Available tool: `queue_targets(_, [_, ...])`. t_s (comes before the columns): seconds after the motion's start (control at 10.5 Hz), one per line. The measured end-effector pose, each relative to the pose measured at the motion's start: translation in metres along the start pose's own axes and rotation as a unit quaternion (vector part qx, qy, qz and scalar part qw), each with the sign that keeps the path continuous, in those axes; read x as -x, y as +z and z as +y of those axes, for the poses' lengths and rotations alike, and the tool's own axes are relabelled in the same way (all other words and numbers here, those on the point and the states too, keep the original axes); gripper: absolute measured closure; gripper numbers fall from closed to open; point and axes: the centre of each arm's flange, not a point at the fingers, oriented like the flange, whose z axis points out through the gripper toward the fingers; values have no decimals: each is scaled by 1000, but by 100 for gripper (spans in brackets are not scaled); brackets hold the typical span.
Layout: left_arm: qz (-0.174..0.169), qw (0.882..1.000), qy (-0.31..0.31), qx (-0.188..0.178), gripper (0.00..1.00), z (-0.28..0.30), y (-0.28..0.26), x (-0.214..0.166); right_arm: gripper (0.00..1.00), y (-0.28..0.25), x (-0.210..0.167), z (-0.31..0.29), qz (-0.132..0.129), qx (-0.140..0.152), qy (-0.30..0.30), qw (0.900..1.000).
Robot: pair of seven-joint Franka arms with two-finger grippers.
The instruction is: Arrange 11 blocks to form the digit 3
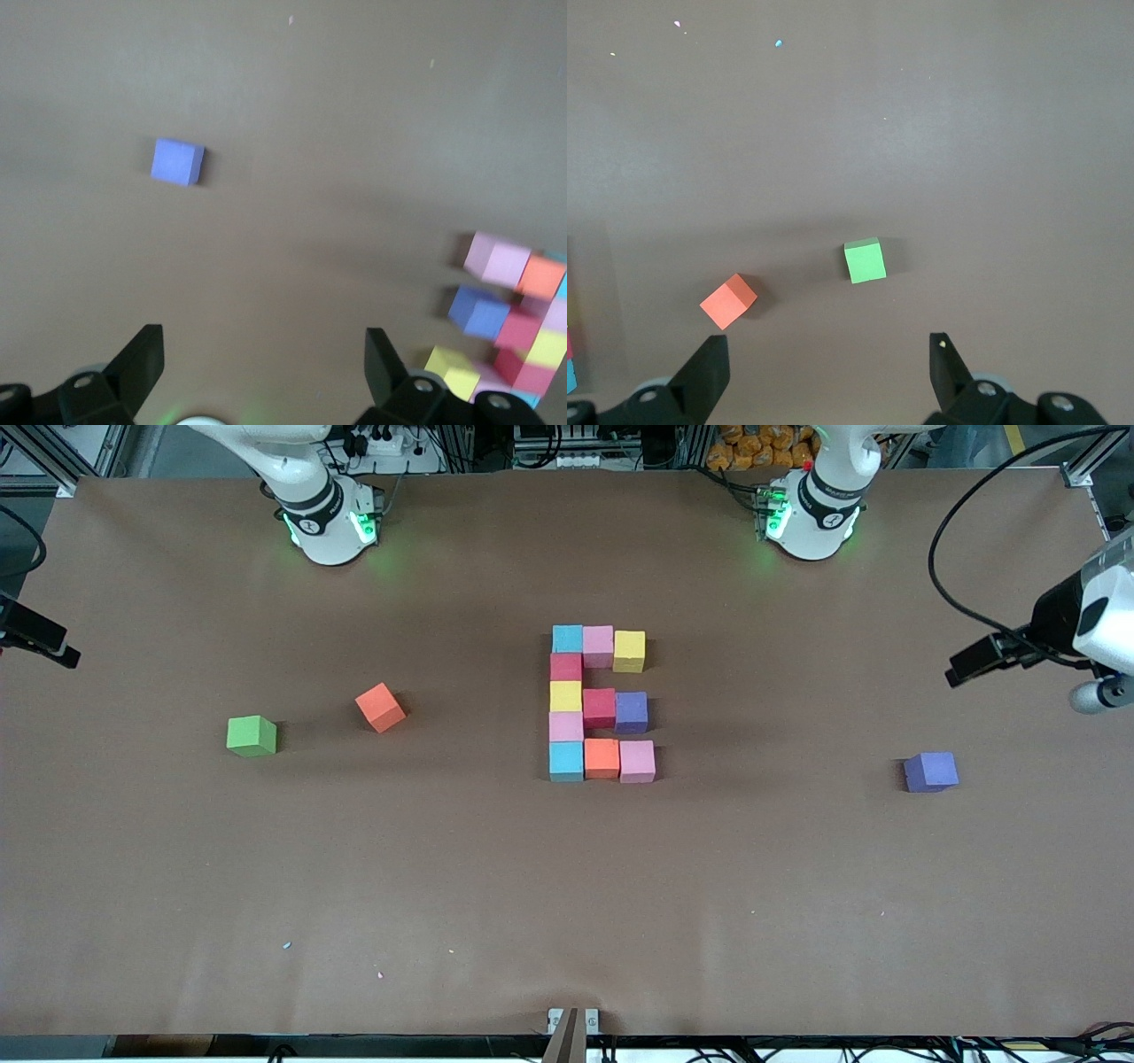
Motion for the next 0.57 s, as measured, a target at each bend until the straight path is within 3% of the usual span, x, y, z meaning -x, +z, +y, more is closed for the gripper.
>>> queue_targets(0.19, [-7, 999, 42, -2, 0, -20, -5, -2, 0, 0, 0, 0, 0, 0, 0, 1000])
queue_targets(0.57, [-8, 998, 55, -1, 0, -38, -5, -6, 0, 0, 0, 0, 0, 0, 0, 1000])
